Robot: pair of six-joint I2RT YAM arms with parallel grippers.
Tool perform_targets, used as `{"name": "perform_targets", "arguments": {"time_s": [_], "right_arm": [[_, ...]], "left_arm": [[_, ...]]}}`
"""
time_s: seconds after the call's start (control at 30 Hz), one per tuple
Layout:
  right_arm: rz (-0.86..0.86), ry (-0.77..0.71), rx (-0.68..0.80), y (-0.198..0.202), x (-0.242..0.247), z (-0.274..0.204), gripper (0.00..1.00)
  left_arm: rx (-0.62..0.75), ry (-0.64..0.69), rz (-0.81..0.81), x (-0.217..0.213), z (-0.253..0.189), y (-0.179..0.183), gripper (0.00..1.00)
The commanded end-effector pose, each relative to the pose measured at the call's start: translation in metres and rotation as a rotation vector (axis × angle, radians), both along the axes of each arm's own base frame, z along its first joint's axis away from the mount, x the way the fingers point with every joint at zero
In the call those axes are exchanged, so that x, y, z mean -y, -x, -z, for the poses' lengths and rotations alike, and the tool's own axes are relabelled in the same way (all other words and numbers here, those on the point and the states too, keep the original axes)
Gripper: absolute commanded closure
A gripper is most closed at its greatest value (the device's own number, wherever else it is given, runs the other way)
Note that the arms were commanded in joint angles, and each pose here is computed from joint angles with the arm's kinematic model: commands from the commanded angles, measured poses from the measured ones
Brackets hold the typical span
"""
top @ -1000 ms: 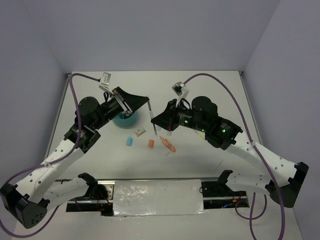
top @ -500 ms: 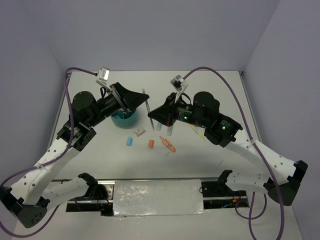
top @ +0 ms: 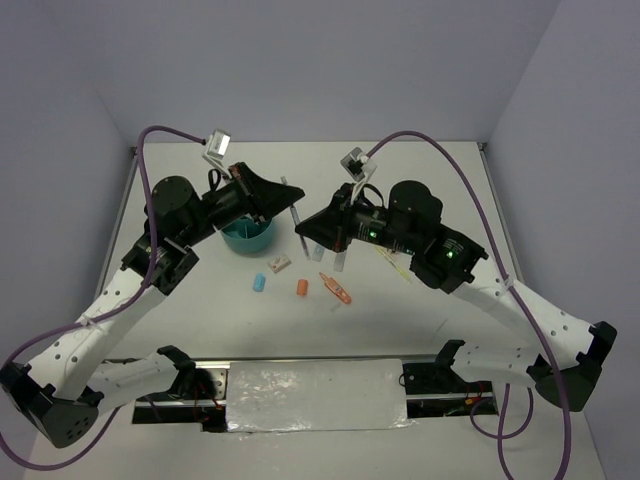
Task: Sort the stationery into containers
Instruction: Close the pen cap on the pen.
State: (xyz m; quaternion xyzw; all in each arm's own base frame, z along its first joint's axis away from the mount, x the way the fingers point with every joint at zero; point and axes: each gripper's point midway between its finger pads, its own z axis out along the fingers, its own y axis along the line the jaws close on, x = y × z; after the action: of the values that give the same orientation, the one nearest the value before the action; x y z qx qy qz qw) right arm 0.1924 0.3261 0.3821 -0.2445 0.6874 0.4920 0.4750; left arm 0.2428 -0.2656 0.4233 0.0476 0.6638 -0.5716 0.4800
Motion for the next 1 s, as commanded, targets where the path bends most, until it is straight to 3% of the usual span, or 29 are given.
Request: {"name": "perform_targets", "arguments": {"time_s": [0.0, 0.03, 0.07, 0.13, 0.2, 0.23, 0.4, 0.47, 0.5, 0.53, 0.57, 0.6, 0.67, 0.7, 0.77, 0.8, 0.87, 0.9, 0.97], "right_arm": [[0.009, -0.078, 0.084, -0.004, 0.000, -0.041, 1.00], [0.007, -0.080, 0.086, -0.004, 0.000, -0.043, 1.00], [0.004, -0.080, 0.084, -0.004, -0.001, -0.042, 1.00], [-0.019, -0.082, 0.087, -0.001, -0.004, -0.044, 0.98], [-0.031, -0.083, 0.078, -0.002, -0.007, -0.041, 0.80], [-0.048, -0.089, 0.074, -0.001, -0.010, -0.040, 0.64], [-0.080, -0.109, 0.049, 0.000, -0.019, -0.038, 0.58], [-0.092, -0.122, 0.054, 0.001, -0.021, -0.043, 0.65], [-0.094, -0.125, 0.054, 0.000, -0.023, -0.046, 0.74], [-0.094, -0.119, 0.051, -0.001, -0.024, -0.045, 0.90], [-0.098, -0.117, 0.049, -0.001, -0.024, -0.046, 0.98], [-0.102, -0.118, 0.052, -0.001, -0.024, -0.047, 1.00], [-0.105, -0.124, 0.054, 0.000, -0.024, -0.048, 1.00], [-0.114, -0.129, 0.057, 0.003, -0.023, -0.049, 1.00], [-0.119, -0.131, 0.059, 0.005, -0.023, -0.048, 1.00], [-0.123, -0.130, 0.061, 0.006, -0.022, -0.048, 1.00], [-0.126, -0.123, 0.057, 0.007, -0.021, -0.046, 1.00], [-0.131, -0.120, 0.056, 0.008, -0.021, -0.045, 1.00], [-0.131, -0.114, 0.055, 0.008, -0.021, -0.043, 1.00]], "left_arm": [[0.048, 0.029, 0.048, 0.002, -0.015, 0.011, 0.81], [0.050, 0.027, 0.049, 0.002, -0.016, 0.012, 0.93], [0.051, 0.025, 0.056, 0.003, -0.016, 0.013, 0.99], [0.062, 0.029, 0.057, 0.002, -0.021, 0.014, 1.00], [0.102, 0.041, 0.071, 0.001, -0.033, 0.020, 1.00], [0.130, 0.048, 0.086, 0.001, -0.040, 0.024, 1.00], [0.191, 0.066, 0.107, -0.002, -0.056, 0.033, 1.00], [0.194, 0.070, 0.117, -0.002, -0.056, 0.036, 1.00], [0.192, 0.073, 0.121, -0.001, -0.055, 0.037, 1.00], [0.197, 0.075, 0.116, -0.003, -0.056, 0.037, 1.00], [0.198, 0.076, 0.112, -0.004, -0.056, 0.037, 1.00], [0.198, 0.072, 0.106, -0.004, -0.056, 0.037, 0.97], [0.198, 0.064, 0.098, -0.005, -0.056, 0.036, 0.81], [0.194, 0.043, 0.089, -0.005, -0.053, 0.034, 0.58], [0.191, 0.014, 0.068, -0.006, -0.052, 0.030, 0.42], [0.202, -0.017, 0.046, -0.008, -0.050, 0.026, 0.24], [0.187, -0.048, 0.002, -0.013, -0.051, 0.019, 0.16], [0.198, -0.058, -0.008, -0.015, -0.055, 0.020, 0.02], [0.186, -0.073, -0.034, -0.016, -0.052, 0.014, 0.01]]}}
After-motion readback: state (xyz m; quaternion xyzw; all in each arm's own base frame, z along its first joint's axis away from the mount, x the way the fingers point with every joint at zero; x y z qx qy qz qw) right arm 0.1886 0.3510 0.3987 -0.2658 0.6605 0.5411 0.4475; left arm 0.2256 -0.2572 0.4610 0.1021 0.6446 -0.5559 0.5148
